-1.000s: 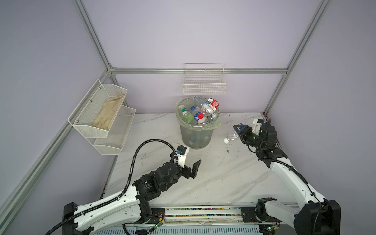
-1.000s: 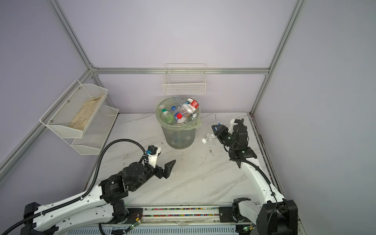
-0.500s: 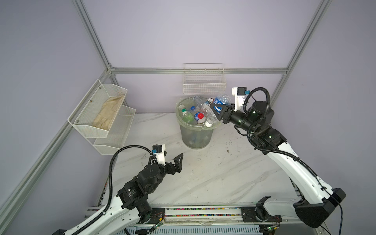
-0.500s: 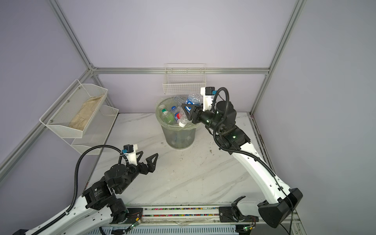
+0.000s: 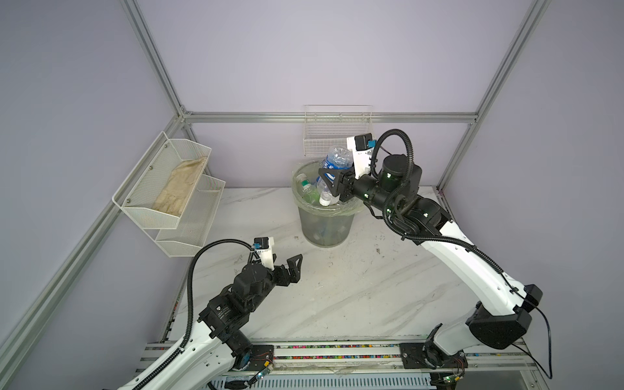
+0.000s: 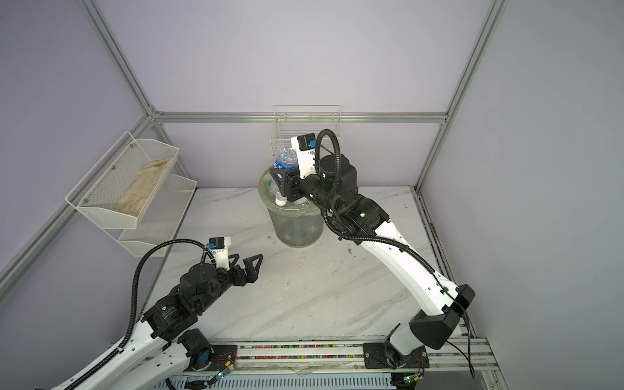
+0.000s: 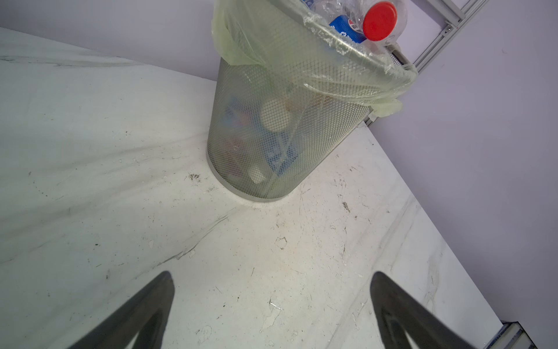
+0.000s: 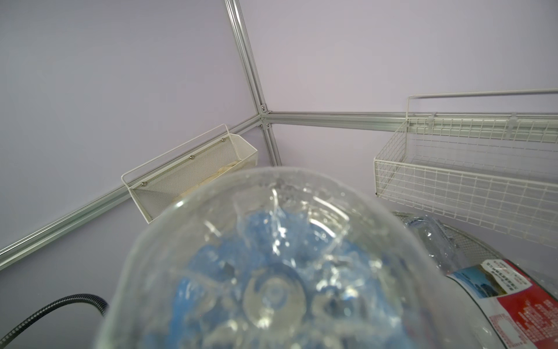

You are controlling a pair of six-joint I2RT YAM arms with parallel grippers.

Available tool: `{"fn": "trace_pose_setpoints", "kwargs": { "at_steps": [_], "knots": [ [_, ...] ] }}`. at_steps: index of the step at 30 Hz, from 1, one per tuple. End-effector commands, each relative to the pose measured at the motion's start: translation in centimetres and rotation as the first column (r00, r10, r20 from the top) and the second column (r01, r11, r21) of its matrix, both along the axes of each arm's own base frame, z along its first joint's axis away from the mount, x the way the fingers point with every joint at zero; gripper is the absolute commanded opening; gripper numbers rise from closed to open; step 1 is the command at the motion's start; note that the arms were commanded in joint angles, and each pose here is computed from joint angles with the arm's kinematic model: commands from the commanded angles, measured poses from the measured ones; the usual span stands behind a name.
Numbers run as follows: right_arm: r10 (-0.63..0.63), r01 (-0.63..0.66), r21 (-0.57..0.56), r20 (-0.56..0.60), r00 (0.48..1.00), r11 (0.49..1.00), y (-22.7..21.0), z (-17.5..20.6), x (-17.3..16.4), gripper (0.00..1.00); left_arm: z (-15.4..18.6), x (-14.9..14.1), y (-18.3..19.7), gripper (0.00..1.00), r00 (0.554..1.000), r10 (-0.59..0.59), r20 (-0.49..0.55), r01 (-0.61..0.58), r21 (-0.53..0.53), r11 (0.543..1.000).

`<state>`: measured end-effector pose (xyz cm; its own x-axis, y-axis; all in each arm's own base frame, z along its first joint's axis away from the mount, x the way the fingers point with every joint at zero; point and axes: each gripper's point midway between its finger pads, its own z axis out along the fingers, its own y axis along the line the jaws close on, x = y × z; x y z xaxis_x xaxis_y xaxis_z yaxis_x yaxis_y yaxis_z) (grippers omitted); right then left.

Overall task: Throw the plastic bottles in the bin
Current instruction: Throw the plastic bottle into the trash bin.

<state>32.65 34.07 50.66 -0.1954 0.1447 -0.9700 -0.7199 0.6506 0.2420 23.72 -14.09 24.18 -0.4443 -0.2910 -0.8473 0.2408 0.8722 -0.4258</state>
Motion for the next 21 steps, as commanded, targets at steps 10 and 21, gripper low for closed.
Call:
{"fn": "trace_pose_setpoints", "kwargs": {
  "at_steps": [10,21],
  "knots": [
    [-0.089,0.092,-0.033,0.067,0.994,0.995,-0.2,2.4,1.4,0.0,-0.6,-1.1,1.9,1.0,0.999,0.045,-0.001,-0.045,-0.01,0.999],
    [-0.14,0.141,-0.088,0.014,0.99,0.986,2.1,-0.6,4.9,0.0,-0.4,-1.2,2.0,1.0,0.999,0.043,0.004,-0.043,-0.011,0.999]
  ]
}}
